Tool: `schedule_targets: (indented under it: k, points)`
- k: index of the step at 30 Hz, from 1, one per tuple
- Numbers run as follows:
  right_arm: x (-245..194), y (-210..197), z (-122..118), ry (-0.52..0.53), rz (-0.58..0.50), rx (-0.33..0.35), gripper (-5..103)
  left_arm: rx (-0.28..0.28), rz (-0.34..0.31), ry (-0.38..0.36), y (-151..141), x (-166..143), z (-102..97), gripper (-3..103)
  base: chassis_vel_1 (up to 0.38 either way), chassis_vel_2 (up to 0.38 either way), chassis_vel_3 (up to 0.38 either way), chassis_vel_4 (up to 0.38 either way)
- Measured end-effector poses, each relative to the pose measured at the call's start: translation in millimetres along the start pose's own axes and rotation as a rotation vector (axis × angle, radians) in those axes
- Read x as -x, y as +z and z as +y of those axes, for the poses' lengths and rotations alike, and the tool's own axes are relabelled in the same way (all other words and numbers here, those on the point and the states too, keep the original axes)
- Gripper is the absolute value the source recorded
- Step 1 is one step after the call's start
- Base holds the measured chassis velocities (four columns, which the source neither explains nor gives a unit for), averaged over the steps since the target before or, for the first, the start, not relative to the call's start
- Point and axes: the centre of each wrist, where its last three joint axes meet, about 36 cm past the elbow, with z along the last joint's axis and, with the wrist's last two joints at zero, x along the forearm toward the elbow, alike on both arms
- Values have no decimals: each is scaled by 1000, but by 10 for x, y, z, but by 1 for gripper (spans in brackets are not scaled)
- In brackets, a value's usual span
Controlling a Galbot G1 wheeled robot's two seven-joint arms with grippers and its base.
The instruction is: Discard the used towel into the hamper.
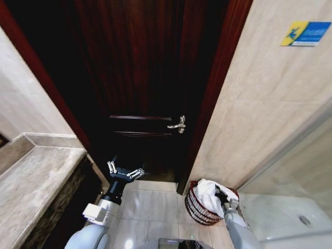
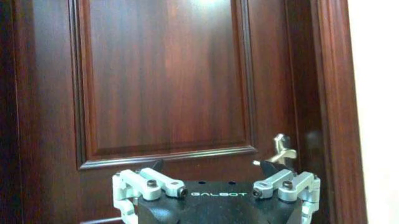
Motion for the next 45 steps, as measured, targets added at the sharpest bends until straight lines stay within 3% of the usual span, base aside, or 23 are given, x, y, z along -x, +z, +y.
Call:
schedule_targets:
  k: [9,17,26,45]
  points:
    - [-2,307,0,34,160,14,1,0,0,0,0,0,0,100,-2,-7,-13,26]
    - [260,113,-44,35,236,-12,1,0,0,0,0,0,0,100,0,0,0,0]
    - [374,12,4,48,332,18,1,0,0,0,0,0,0,100,0,0,0,0]
    - [312,21,-120,33,373,-8,1,0,0,0,0,0,0,100,-61,58,63,-70]
